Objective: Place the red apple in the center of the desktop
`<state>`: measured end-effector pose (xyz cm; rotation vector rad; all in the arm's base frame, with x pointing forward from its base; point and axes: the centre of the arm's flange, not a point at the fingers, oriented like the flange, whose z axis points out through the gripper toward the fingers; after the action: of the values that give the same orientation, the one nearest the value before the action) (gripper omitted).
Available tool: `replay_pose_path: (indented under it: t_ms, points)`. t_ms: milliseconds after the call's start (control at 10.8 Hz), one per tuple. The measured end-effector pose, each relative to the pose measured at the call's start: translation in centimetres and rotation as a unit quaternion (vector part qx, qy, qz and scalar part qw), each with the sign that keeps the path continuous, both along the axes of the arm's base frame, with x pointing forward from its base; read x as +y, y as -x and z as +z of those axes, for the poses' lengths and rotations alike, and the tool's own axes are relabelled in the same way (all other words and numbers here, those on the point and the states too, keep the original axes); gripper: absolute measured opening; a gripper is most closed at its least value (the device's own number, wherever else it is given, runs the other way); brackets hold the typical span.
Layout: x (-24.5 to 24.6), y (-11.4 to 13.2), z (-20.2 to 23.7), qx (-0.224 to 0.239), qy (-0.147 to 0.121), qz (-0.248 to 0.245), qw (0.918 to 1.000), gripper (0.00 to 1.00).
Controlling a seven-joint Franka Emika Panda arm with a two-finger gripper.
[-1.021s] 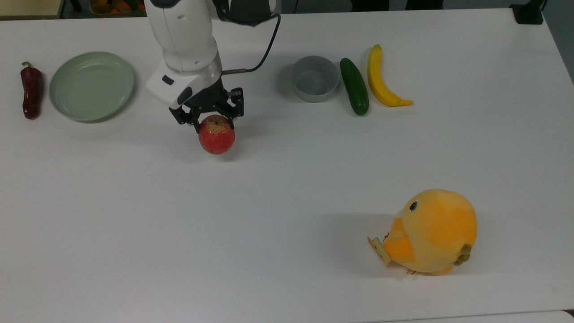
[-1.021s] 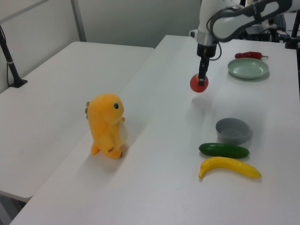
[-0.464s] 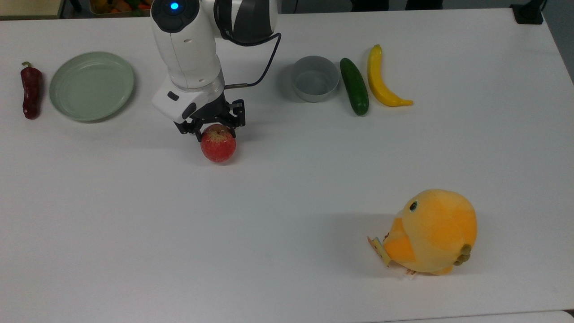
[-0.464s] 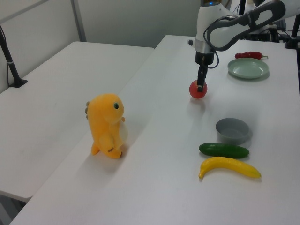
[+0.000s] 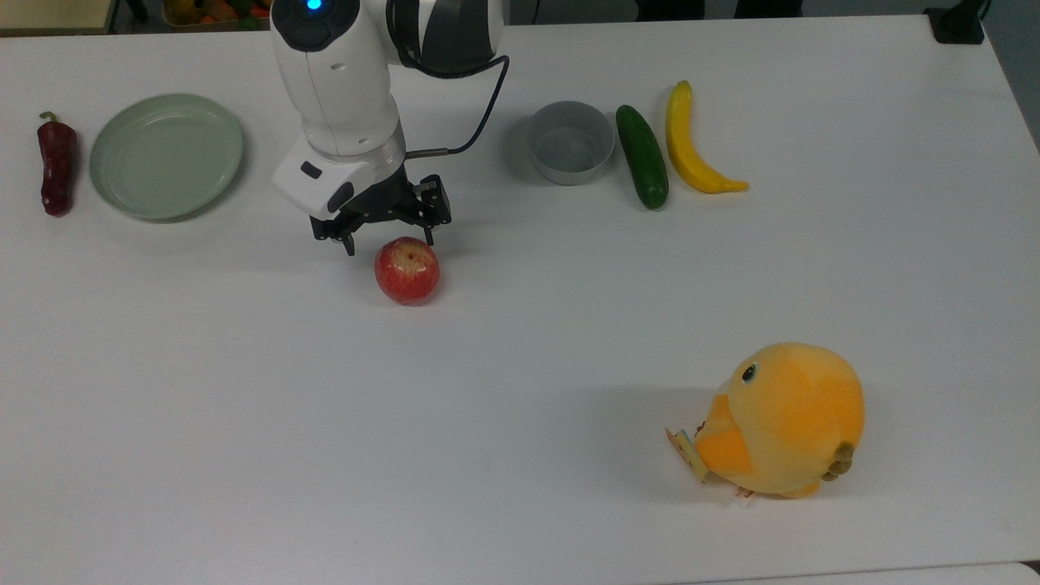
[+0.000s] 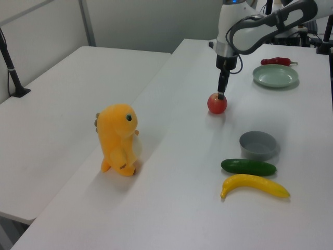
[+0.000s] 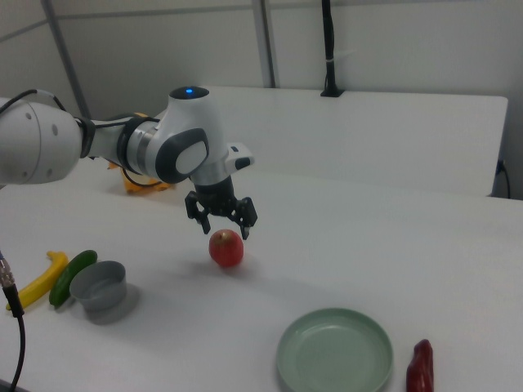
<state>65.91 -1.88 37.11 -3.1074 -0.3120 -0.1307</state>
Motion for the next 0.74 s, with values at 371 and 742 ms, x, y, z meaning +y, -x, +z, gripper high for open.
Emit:
replay_pose_path:
  t_ms: [371, 742]
  points:
    - [0.3, 1.1, 8.7, -0.044, -0.016, -0.037, 0.9982, 1.00]
    - [0.8, 7.8, 20.2, -0.004, -0.040, -0.036, 0.9985, 1.00]
